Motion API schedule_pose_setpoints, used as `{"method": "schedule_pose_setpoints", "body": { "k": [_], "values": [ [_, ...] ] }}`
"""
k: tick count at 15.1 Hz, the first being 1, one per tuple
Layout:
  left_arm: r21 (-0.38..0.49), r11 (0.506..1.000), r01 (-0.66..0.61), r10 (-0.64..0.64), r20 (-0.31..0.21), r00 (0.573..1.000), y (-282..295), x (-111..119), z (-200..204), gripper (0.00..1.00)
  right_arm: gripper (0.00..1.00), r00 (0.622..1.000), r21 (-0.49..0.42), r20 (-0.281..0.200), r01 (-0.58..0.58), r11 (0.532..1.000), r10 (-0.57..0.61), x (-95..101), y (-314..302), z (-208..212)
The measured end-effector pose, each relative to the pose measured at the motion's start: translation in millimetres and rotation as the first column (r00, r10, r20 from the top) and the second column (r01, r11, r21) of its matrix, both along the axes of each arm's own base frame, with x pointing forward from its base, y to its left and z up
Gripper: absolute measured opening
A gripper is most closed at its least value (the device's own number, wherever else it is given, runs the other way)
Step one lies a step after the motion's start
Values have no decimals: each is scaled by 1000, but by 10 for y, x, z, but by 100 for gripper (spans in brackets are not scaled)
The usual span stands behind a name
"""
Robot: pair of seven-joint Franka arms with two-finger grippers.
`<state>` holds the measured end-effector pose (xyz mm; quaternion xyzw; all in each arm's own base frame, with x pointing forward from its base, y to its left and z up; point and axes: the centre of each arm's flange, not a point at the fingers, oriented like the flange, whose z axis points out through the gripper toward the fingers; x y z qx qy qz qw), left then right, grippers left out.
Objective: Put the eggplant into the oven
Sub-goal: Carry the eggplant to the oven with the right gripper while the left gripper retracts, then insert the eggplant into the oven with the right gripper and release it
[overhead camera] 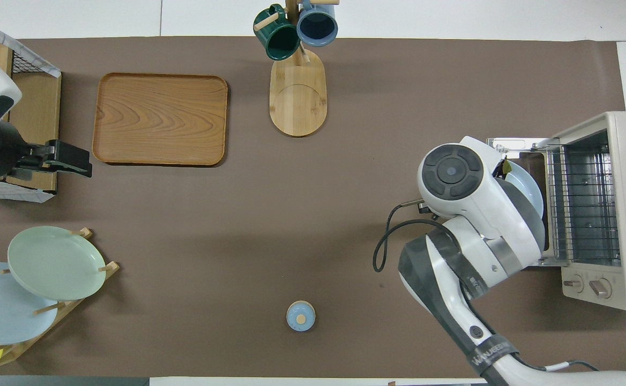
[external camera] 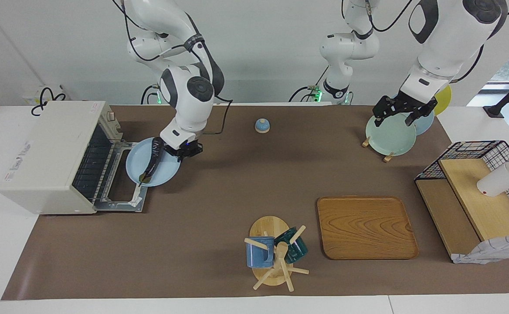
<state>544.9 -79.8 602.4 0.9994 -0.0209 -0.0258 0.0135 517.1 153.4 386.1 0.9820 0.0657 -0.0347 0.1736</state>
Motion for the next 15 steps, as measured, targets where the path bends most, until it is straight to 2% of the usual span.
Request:
{"method": "schedule_pose_setpoints", "body": {
  "k": [3,8,14,15],
  "values": [
    [1,1000,-3,3,-7,1000,26,-4,-11,100,3,998,13,-48,-26,1000,27,55,-652,46],
    [2,1000,-1,1,-13,1000,17,-11,-15,100,3,994,41,-90,-59,997,63,142,-1490,42],
    [3,1000,-13,13,-13,1000,85,-8,-9,100,4,993,66,-70,-86,994,90,149,-1965,-16],
    [3,1000,-15,15,-11,1000,94,-12,0,100,11,993,66,-73,-90,994,95,145,-1942,-28]
  ]
}}
